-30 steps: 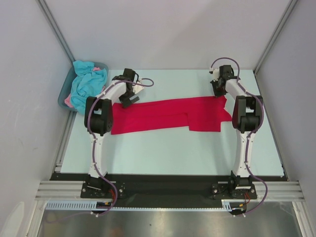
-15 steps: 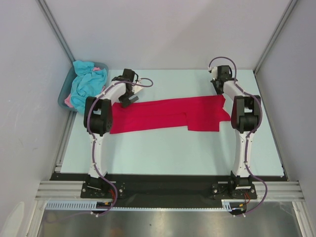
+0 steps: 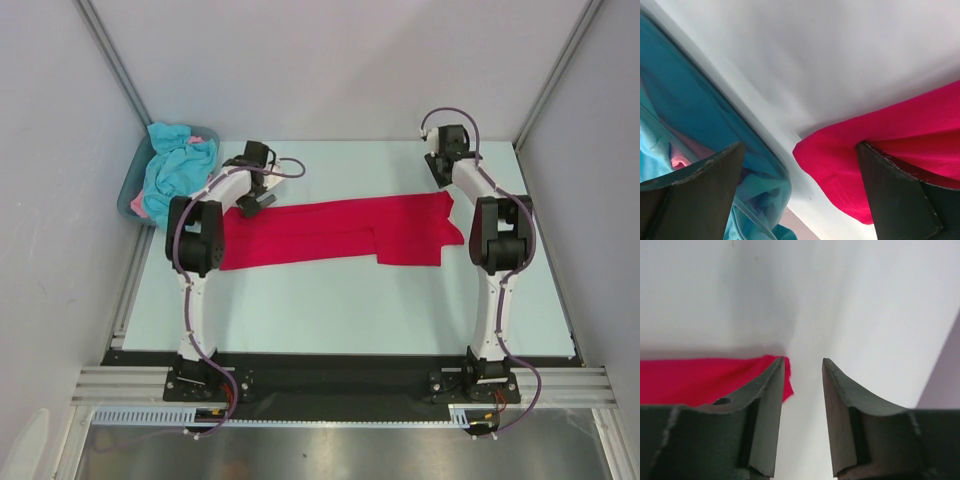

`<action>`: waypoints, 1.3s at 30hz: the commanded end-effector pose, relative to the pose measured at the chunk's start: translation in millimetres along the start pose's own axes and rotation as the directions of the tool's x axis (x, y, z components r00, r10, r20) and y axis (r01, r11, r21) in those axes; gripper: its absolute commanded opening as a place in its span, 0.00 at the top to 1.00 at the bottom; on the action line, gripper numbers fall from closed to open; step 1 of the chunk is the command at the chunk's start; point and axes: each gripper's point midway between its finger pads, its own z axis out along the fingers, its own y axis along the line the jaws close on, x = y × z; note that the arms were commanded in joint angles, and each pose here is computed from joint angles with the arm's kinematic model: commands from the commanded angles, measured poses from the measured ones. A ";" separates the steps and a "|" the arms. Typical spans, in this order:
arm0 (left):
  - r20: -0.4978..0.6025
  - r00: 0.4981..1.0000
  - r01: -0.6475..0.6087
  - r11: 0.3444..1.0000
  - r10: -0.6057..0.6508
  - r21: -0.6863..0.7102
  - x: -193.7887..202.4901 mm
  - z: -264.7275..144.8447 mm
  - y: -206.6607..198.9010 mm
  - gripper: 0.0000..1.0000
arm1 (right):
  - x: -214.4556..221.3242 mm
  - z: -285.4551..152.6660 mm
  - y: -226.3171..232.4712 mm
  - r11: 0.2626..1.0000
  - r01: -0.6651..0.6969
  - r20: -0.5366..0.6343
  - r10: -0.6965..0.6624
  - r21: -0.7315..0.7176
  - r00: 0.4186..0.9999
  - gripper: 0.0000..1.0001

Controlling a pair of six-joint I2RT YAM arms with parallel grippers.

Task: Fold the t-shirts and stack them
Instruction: Fold the tshirt

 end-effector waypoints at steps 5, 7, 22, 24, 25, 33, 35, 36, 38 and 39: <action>0.250 0.957 0.187 0.971 -0.147 -0.146 -24.8 -76.4 67.9 0.00 | -54.5 -101.1 -15.1 0.997 -0.036 0.155 0.046 -0.067 0.987 0.63; 0.307 0.940 0.204 0.967 -0.150 -0.150 -33.1 -91.2 72.7 0.00 | -52.2 -113.9 -0.9 0.988 -0.037 0.148 0.060 -0.152 0.987 1.00; 0.428 0.900 0.199 0.951 -0.083 -0.235 -24.1 -177.5 81.0 0.00 | 76.4 -103.2 117.9 0.825 -0.148 -0.242 0.014 -0.545 0.970 1.00; 0.426 0.901 0.198 0.949 -0.078 -0.244 -20.1 -181.6 81.4 0.00 | 80.8 -101.3 120.4 0.824 -0.149 -0.252 0.009 -0.546 0.968 1.00; 0.420 0.905 0.190 0.948 -0.068 -0.255 -16.2 -184.8 81.3 0.00 | 85.8 -97.6 121.5 0.829 -0.151 -0.262 0.006 -0.539 0.965 1.00; 0.393 0.919 0.146 0.959 -0.040 -0.244 -1.1 -186.6 63.6 0.00 | 105.2 -73.0 122.7 0.857 -0.161 -0.316 -0.002 -0.490 0.949 1.00; 0.394 0.918 0.140 0.959 -0.033 -0.245 3.9 -190.3 60.7 0.00 | 103.2 -65.2 117.8 0.873 -0.157 -0.322 0.000 -0.462 0.947 1.00; 0.384 0.923 0.129 0.962 -0.027 -0.240 7.9 -187.1 55.6 0.00 | 106.7 -57.5 116.7 0.884 -0.152 -0.336 -0.007 -0.442 0.942 1.00; 0.376 0.926 0.116 0.964 -0.018 -0.241 13.2 -186.9 51.5 0.00 | 105.2 -51.2 114.2 0.891 -0.149 -0.339 -0.007 -0.430 0.941 1.00; 0.371 0.929 0.105 0.964 -0.007 -0.244 17.5 -186.6 48.3 0.00 | 103.3 -45.4 111.4 0.897 -0.147 -0.341 -0.005 -0.417 0.940 1.00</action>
